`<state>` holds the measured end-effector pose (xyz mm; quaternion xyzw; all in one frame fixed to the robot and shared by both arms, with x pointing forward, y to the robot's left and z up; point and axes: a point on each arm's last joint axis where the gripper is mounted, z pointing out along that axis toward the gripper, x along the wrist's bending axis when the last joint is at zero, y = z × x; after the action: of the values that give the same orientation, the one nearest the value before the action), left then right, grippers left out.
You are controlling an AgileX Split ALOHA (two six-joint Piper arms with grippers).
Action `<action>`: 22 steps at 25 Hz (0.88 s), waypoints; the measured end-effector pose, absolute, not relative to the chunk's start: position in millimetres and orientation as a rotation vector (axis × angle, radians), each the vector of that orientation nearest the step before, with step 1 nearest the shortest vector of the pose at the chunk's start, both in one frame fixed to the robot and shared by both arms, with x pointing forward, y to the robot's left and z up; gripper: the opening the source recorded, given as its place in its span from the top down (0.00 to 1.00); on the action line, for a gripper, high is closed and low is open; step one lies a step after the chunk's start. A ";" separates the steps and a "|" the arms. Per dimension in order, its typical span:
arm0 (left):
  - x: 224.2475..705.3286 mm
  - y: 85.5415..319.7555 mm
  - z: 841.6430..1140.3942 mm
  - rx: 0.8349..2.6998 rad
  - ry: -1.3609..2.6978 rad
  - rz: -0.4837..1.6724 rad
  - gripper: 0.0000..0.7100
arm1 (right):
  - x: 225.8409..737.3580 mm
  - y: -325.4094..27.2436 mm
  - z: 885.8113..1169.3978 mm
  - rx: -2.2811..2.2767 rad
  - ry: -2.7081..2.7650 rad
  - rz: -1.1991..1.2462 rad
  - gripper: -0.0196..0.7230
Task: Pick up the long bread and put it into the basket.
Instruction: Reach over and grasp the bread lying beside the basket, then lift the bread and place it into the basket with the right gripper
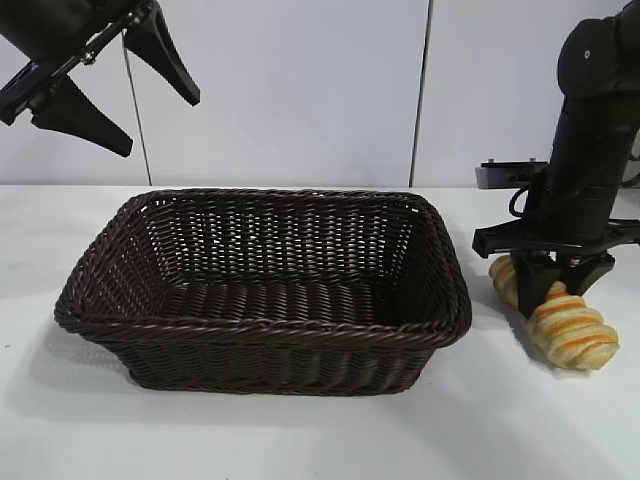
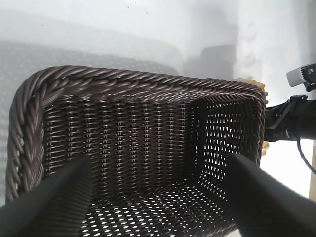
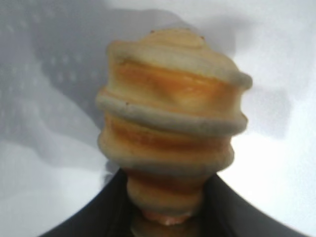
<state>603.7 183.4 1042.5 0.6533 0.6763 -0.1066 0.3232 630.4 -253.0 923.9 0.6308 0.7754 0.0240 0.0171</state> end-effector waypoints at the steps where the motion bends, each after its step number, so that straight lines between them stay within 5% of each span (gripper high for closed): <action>1: 603.7 183.4 1042.5 1.715 1.775 -0.280 0.24 | 629.8 -253.1 931.3 1.952 2.400 0.094 0.68; 22: 603.6 183.5 1042.4 1.717 1.775 -0.281 0.24 | 634.6 -240.0 1071.9 1.930 2.301 0.487 0.69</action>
<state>603.6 183.5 1042.4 0.6539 0.6761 -0.1070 0.3224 634.6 -240.0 1071.9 0.6336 0.7553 0.1599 0.0497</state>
